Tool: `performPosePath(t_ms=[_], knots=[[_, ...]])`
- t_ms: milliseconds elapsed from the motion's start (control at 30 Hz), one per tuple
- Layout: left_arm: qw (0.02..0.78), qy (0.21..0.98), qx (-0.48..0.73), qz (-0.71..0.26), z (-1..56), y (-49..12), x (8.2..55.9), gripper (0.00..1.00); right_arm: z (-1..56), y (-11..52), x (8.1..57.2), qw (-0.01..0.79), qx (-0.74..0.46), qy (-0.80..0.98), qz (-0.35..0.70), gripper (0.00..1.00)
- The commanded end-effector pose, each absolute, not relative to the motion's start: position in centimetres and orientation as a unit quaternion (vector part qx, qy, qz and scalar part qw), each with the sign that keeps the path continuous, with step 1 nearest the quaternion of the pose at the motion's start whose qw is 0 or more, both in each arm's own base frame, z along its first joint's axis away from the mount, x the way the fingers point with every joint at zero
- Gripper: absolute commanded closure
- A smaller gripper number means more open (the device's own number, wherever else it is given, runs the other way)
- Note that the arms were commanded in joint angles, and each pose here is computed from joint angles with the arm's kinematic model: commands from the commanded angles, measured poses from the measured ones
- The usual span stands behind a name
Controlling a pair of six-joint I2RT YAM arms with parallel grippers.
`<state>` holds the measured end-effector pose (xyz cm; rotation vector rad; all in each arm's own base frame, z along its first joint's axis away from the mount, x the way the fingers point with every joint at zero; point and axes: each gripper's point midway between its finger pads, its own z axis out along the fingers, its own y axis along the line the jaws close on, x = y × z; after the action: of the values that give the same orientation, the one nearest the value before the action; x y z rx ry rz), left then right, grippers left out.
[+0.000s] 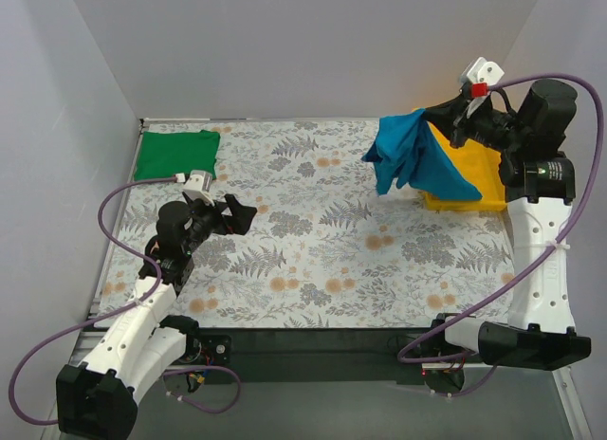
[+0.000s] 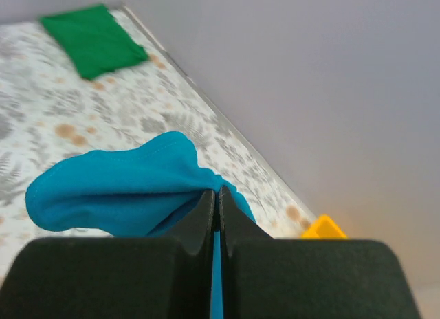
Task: Fold and stack the t-shirts
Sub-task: Move the tshirt to the center of the board
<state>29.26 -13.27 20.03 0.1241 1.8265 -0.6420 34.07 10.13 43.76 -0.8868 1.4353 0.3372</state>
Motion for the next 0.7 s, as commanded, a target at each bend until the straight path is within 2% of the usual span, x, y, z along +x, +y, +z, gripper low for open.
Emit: performPosePath(t_ms=[0,167,300,433,667], knots=[[0.565,0.774,0.070,-0.276,20.1,-13.7,29.1,0.02,47.6,14.4,28.6,0.639,-0.464,0.543,0.286,0.99],[0.564,0.757,0.113,-0.310,20.7,-15.1,28.1,0.02,50.6,16.3,26.4,0.627,-0.486,0.493,0.357,0.99],[0.556,0.726,0.176,-0.366,21.1,-17.2,25.8,0.02,50.5,17.9,25.7,0.610,-0.482,0.491,0.393,0.99],[0.559,0.675,0.221,-0.429,23.7,-18.8,23.2,0.02,47.9,20.2,25.7,0.586,-0.474,0.509,0.416,0.99],[0.537,0.645,0.226,-0.495,28.0,-20.1,20.8,0.05,41.5,23.5,26.7,0.549,-0.475,0.554,0.407,0.99]])
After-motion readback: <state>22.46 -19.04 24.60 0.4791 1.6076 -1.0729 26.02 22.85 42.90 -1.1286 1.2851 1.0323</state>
